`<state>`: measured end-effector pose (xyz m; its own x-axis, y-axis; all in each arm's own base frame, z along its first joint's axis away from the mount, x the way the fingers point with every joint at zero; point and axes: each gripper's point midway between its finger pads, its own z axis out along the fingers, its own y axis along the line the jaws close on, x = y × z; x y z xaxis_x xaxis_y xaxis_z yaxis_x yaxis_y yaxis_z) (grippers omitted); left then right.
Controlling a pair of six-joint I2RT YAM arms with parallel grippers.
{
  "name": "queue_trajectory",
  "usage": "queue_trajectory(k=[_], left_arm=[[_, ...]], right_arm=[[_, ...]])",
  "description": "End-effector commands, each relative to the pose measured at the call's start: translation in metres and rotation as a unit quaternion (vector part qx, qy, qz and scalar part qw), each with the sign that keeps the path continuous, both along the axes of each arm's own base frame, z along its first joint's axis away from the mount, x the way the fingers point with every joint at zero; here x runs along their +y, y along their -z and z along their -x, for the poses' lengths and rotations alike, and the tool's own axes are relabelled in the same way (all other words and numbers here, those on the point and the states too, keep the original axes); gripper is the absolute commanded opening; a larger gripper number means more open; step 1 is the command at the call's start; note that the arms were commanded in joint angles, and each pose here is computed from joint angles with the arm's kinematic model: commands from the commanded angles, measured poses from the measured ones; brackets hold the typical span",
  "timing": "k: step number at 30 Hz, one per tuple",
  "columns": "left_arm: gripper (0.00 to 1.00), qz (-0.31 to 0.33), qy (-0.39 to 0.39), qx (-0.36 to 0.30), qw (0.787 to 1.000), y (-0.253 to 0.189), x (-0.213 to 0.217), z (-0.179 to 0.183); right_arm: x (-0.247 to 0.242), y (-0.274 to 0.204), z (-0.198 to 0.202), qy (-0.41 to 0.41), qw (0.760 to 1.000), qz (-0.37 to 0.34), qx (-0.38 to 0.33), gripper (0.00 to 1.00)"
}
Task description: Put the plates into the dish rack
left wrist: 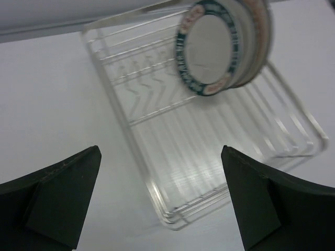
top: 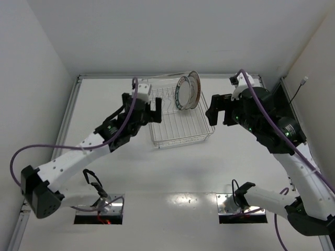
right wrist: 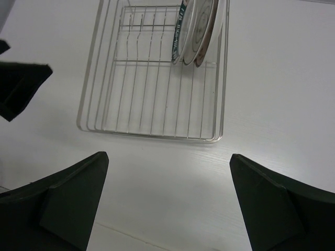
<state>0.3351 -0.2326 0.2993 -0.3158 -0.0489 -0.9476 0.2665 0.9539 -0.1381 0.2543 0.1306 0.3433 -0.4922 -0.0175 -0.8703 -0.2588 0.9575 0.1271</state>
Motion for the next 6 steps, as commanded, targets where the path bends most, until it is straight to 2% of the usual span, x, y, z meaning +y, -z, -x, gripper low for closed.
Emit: queue_trajectory(k=[1,6], left_arm=[[0.99,-0.072,-0.12,-0.041,0.989,0.026,0.071,0.007],[0.99,-0.099,-0.153,-0.079,0.98,0.016,0.09,0.031]], right_arm=[[0.004,-0.001,-0.012,0.016,1.0,-0.018,-0.019,1.0],[-0.001,0.054,-0.021,0.035,0.997,0.044,0.044,1.0]])
